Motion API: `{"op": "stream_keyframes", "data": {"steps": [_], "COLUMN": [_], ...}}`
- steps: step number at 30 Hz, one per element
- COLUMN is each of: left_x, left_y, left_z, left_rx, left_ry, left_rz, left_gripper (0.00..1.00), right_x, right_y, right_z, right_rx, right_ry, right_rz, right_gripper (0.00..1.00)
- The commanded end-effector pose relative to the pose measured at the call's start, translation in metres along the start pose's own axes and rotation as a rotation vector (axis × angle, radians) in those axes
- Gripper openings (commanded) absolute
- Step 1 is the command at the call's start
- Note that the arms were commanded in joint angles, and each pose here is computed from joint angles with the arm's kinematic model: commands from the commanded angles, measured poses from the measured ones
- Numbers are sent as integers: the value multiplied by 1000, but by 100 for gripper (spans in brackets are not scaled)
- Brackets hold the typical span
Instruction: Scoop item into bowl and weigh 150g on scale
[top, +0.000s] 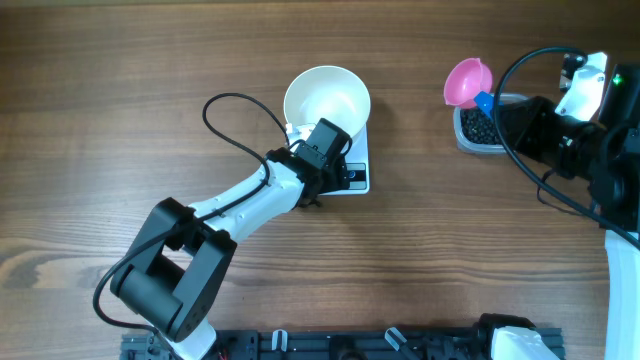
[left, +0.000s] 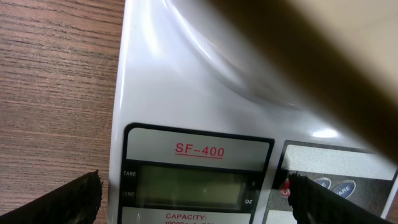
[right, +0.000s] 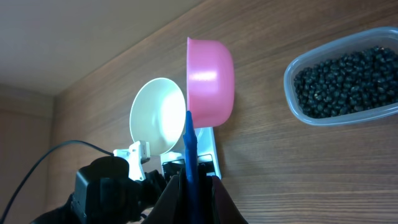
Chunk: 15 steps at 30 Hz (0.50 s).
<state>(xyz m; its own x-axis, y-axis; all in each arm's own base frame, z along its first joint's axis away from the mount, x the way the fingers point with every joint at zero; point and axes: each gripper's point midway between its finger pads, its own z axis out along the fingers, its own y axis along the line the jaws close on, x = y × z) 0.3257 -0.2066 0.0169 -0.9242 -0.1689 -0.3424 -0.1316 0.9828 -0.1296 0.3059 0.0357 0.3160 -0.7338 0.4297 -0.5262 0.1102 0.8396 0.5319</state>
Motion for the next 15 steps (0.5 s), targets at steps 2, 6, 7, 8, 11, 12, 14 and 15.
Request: {"op": "stream_keyframes", "data": {"steps": [2,6,7,8,11,12,14,15], "left_x": [-2,-13,-15,-18,-22,-21,-15,-11], "left_y": [-3,-9,-10,-12,-14,-14,-11,-8], "left_z": [-10,-29,-33,-38,-48,-50,-50,-48], "left_rx": [21,63,71,84,102,103,96,83], "left_ry": [-12,-55,-64,-78,-96,-96,-64,-48], "left_rz": [-16,-24,-22,-11,-11,-12,-48,-81], "left_gripper": [100,100,100,100,100,100,100,100], "right_x": [-8,-7,-8,-7,-7,-6,-5,-5], "right_y": [2,2,2,2,1,1,1,1], "right_z": [-6,-6,-6,-6,-6,-6,-6,-6], "right_rx": [11,11,11,11,12,12,14,15], "right_ry": [-34,-33,-34,-33,-30,-28,-25,-24], "right_rz": [-33,-33,-33,-33,-31,-31,-30,-29], "right_gripper": [4,4,4,4,4,4,4,4]}}
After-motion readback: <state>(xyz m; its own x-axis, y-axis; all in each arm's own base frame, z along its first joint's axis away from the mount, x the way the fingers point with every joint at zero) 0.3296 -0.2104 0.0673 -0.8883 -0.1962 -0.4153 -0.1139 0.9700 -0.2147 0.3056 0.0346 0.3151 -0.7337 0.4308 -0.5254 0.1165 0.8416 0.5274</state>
